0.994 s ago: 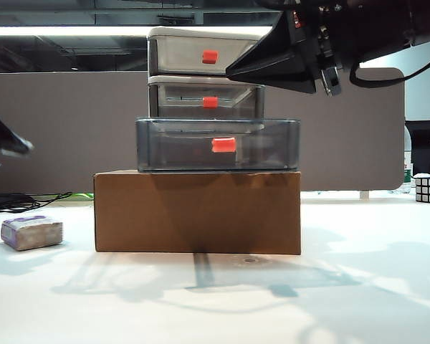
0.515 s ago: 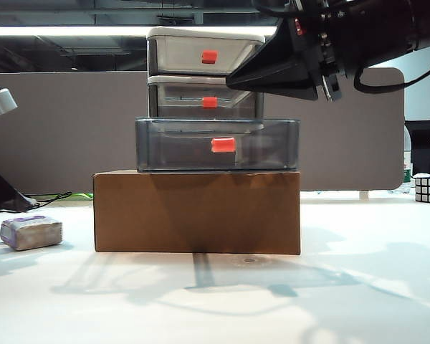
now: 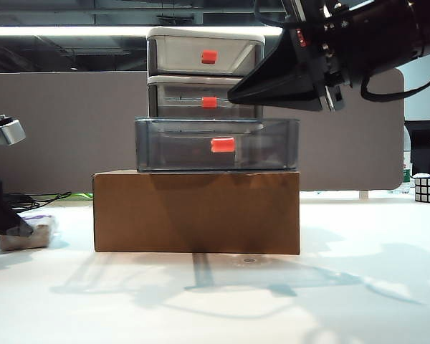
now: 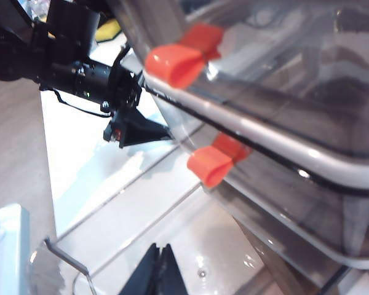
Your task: Open the third layer of the drawer on the table, pick up a pack of napkins on the table and put it in, and finally close the drawer.
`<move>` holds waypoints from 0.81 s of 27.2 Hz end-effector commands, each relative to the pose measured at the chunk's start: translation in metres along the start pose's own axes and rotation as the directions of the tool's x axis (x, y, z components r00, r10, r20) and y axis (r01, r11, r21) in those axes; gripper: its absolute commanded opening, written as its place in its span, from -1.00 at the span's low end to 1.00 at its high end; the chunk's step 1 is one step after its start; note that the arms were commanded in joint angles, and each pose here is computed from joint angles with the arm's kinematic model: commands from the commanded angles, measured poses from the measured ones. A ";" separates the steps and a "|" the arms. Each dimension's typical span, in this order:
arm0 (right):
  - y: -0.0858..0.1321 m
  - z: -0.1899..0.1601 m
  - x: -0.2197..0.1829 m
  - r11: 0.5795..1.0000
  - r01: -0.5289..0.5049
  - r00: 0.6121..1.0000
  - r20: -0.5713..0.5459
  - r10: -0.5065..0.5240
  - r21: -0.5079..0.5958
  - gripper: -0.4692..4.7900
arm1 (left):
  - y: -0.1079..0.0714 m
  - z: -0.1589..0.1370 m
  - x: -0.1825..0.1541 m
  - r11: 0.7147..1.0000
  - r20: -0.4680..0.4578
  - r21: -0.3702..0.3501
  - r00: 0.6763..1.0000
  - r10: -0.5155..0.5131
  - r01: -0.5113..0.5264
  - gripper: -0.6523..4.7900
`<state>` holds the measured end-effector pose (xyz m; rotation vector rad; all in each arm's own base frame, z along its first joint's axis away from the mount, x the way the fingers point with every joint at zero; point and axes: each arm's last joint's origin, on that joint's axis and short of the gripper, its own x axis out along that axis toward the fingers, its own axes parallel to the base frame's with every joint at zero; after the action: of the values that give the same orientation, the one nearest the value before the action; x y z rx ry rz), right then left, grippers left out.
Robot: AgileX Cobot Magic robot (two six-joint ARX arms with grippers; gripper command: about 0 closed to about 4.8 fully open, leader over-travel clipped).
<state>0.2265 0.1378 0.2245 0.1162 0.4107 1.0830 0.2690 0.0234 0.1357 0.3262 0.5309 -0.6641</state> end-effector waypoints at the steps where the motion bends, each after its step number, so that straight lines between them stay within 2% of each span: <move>1: 0.001 0.001 0.000 1.000 -0.005 1.000 -0.001 0.005 -0.019 -0.84 | 0.002 0.004 0.000 1.000 0.032 0.021 0.999 0.021 -0.021 1.00; 15: 0.001 0.001 0.000 1.000 -0.009 1.000 -0.003 0.009 -0.023 -0.84 | 0.006 -0.006 0.016 0.999 0.040 0.028 0.999 0.018 -0.019 1.00; 16: 0.001 0.001 0.000 1.000 -0.008 1.000 -0.002 0.008 -0.023 -0.84 | 0.006 -0.006 0.018 1.000 0.038 0.000 0.999 0.013 -0.013 1.00; 17: 0.001 0.001 0.000 1.000 -0.009 1.000 -0.002 0.009 -0.024 -0.84 | 0.007 -0.005 0.022 0.997 0.033 -0.073 0.999 0.004 -0.001 1.00; 18: 0.001 0.001 0.000 1.000 -0.009 1.000 -0.002 0.009 -0.024 -0.84 | 0.005 -0.004 0.024 0.995 0.031 -0.102 0.999 -0.008 0.011 1.00; 22: 0.001 0.001 0.000 1.000 -0.009 1.000 -0.002 0.009 -0.027 -0.84 | -0.008 0.004 0.033 0.994 0.035 -0.085 0.997 -0.062 0.065 1.00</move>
<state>0.2259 0.1376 0.2230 0.0995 0.4184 1.0872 0.2868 0.0055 0.1174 0.2207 0.5489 -0.6810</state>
